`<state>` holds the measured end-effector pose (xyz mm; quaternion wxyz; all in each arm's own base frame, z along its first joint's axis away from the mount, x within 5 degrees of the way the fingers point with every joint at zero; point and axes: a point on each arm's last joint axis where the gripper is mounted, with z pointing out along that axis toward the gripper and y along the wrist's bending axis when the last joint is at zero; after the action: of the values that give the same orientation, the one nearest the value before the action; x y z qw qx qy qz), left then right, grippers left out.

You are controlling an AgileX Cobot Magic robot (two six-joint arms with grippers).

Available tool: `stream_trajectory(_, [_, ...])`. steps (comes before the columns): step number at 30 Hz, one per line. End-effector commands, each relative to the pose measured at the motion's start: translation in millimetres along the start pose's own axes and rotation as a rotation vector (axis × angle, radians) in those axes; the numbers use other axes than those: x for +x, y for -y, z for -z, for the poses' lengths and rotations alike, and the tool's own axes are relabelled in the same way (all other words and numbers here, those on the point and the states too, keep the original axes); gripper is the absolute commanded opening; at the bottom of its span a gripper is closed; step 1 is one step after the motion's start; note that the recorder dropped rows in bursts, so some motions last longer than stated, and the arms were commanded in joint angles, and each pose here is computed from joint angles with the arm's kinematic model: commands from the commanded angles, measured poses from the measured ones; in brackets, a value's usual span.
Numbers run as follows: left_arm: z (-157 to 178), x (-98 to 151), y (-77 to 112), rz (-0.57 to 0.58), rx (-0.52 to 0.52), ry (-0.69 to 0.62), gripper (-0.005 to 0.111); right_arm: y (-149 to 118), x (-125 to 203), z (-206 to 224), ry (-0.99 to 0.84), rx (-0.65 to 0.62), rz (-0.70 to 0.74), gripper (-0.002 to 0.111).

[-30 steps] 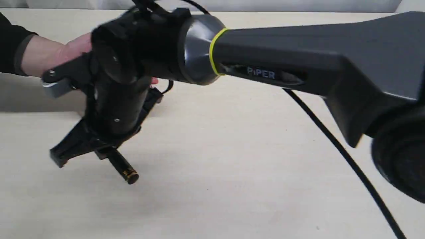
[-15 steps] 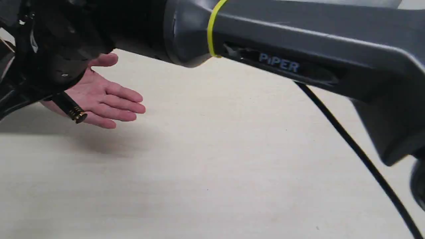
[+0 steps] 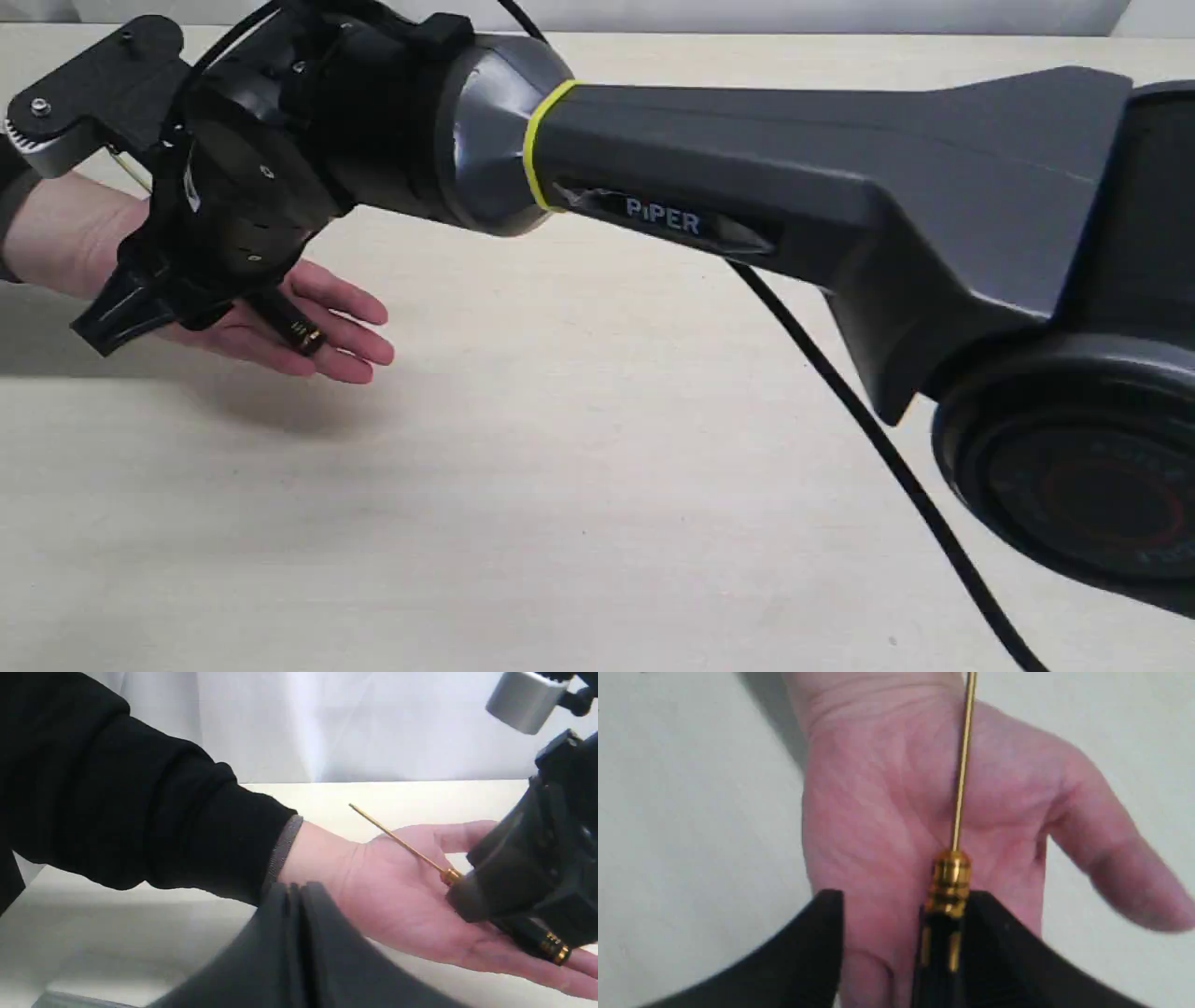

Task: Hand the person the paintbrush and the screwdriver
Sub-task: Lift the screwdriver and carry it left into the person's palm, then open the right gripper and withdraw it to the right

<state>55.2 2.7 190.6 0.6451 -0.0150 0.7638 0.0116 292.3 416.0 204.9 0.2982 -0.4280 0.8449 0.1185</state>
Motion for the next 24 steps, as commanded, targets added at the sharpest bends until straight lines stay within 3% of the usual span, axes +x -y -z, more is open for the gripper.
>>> stream_trajectory(1, [0,0,0.6,0.005,0.01,0.006,0.0,11,-3,24,-0.054,0.066,0.029,0.017])
stream_trajectory(2, [0,0,0.6,0.005,0.01,0.006,0.0,15,-3,34,-0.076,0.102,0.036,0.007])
stream_trajectory(3, [0,0,0.6,0.005,0.01,0.006,0.0,19,-5,43,-0.084,0.134,0.031,0.005])
stream_trajectory(12, [0,0,0.6,0.005,0.01,0.006,0.0,28,-7,142,0.016,0.18,0.04,0.005])
stream_trajectory(17, [0,0,0.5,0.001,0.009,0.008,0.0,31,26,184,0.014,0.176,0.042,0.005])
stream_trajectory(24, [0,0,0.5,0.001,0.009,0.008,0.0,35,104,234,0.132,0.167,-0.05,0.005])
